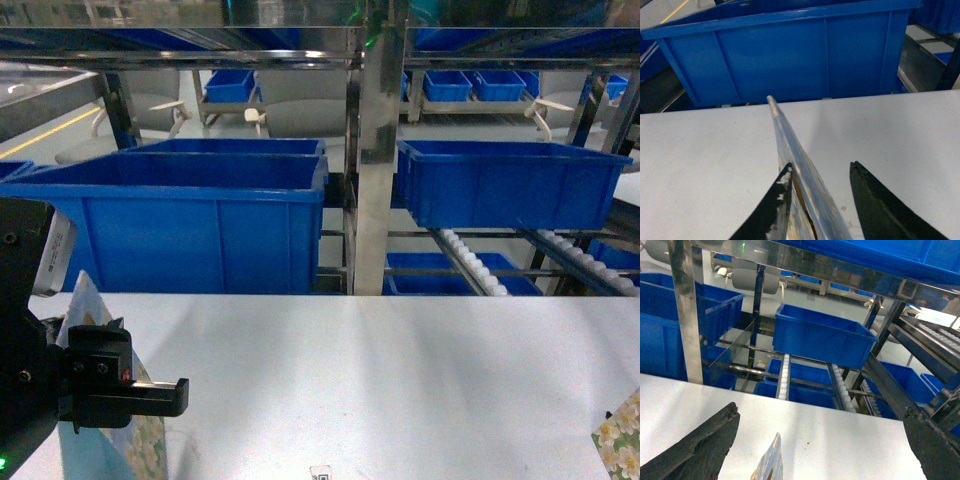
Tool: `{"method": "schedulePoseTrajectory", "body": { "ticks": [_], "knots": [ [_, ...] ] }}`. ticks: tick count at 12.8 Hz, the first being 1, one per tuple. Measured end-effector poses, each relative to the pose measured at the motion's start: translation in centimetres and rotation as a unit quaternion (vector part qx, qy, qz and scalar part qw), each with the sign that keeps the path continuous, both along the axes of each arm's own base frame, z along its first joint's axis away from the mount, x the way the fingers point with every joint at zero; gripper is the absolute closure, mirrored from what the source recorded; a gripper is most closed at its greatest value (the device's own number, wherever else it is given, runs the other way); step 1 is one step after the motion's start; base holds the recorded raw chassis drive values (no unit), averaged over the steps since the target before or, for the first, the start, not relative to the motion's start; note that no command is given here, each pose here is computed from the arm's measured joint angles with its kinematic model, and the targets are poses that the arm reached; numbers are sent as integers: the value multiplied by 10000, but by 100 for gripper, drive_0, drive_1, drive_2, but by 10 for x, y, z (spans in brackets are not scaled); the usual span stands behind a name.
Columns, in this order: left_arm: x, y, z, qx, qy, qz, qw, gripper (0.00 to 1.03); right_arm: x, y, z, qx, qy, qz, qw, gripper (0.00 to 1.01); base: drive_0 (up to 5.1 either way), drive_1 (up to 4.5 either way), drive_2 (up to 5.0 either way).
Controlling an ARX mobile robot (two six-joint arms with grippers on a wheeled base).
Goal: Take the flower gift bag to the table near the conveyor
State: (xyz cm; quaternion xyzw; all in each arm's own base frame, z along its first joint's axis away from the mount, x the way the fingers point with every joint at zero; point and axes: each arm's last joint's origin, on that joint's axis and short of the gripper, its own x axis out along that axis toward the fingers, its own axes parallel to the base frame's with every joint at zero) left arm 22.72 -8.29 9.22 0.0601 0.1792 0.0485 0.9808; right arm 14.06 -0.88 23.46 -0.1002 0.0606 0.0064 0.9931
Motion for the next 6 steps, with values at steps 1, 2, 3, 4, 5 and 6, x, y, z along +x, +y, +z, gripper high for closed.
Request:
{"method": "schedulePoseTrajectory", "body": {
  "ticks": [1, 2, 3, 4, 5, 6],
  "knots": [
    [-1, -2, 4, 8, -53, -13, 10000, 54, 0, 0, 0, 0, 0, 0, 10000, 3, 0, 0, 0],
    [-4, -4, 11, 22, -217, -63, 9997, 37, 0, 0, 0, 0, 0, 0, 10000, 3, 0, 0, 0],
    [-5, -5, 15, 94, -263, -118, 9995, 21, 0, 0, 0, 0, 0, 0, 10000, 3, 0, 0, 0],
    [-5, -4, 16, 152, -251, -89, 9995, 9, 0, 0, 0, 0, 0, 0, 10000, 3, 0, 0, 0],
    [-5, -2, 19, 223, -271, -56, 9994, 3, 0, 0, 0, 0, 0, 0, 10000, 3, 0, 0, 0],
    [-4, -1, 28, 273, -467, -29, 9985, 5, 0, 0, 0, 0, 0, 0, 10000, 3, 0, 0, 0]
  ]
}}
